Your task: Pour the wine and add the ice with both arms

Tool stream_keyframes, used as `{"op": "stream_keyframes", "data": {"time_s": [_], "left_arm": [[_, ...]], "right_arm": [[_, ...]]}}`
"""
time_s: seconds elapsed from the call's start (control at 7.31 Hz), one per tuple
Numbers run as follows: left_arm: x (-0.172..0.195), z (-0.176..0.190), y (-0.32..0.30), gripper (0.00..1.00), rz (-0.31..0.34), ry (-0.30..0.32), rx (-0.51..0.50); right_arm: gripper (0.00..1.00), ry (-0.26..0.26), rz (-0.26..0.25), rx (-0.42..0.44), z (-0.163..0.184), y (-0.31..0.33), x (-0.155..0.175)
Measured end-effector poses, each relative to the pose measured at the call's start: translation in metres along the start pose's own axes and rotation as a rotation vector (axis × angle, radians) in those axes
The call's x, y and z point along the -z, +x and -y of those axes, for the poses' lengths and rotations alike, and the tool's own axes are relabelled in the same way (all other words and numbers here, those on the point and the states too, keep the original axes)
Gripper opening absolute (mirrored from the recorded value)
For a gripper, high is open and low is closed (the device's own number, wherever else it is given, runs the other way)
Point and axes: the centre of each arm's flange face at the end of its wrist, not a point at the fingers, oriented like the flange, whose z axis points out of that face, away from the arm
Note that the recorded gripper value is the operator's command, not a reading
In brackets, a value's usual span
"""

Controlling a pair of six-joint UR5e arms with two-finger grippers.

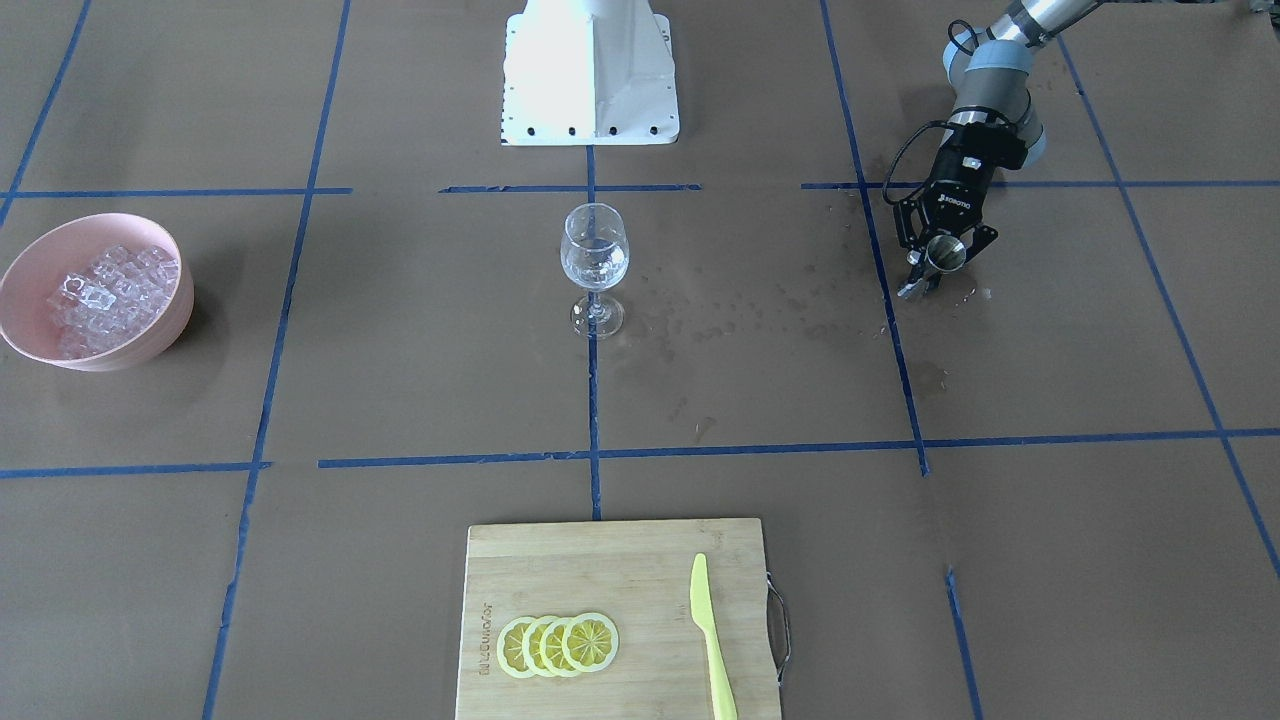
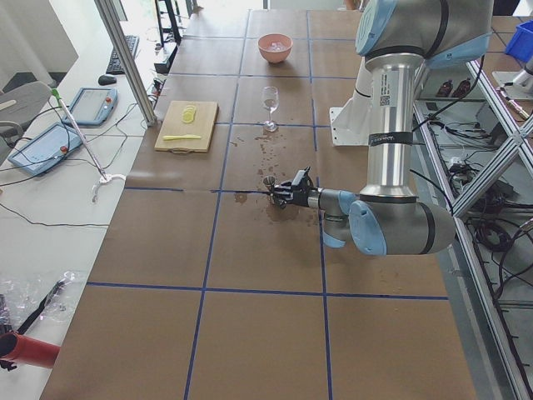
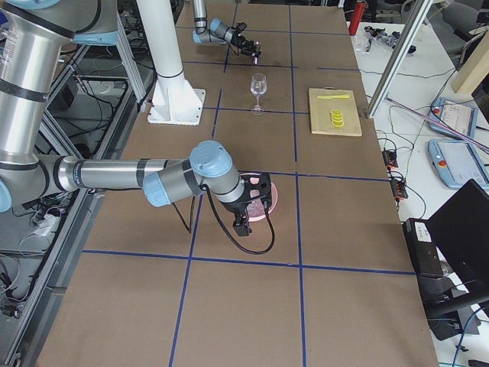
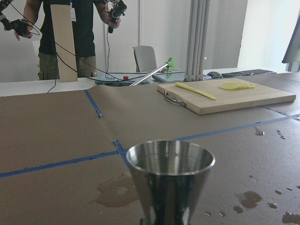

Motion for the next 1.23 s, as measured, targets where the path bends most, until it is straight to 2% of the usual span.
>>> {"op": "stream_keyframes", "data": {"time_s": [0.14, 0.27, 0.82, 1.23], "left_arm": [[0.001, -0.001, 0.001, 0.6, 0.0, 0.001, 0.001], [0.001, 0.0, 0.002, 0.99, 0.0, 0.002, 0.003], [0.003, 0.012, -0.004, 1.0, 0.074, 0.08, 0.017], [0.004, 0.039, 0.008, 1.0, 0.115, 0.151, 0.019]], "right_arm": [[1.0, 0.0, 0.0, 0.0, 0.0, 0.0, 0.0], [1.0, 0.001, 0.0, 0.0, 0.0, 0.0, 0.0], [1.0, 0.006, 0.001, -0.001, 0.001, -0.001, 0.002], [1.0, 0.007, 0.001, -0.003, 0.001, -0.001, 0.003]]}}
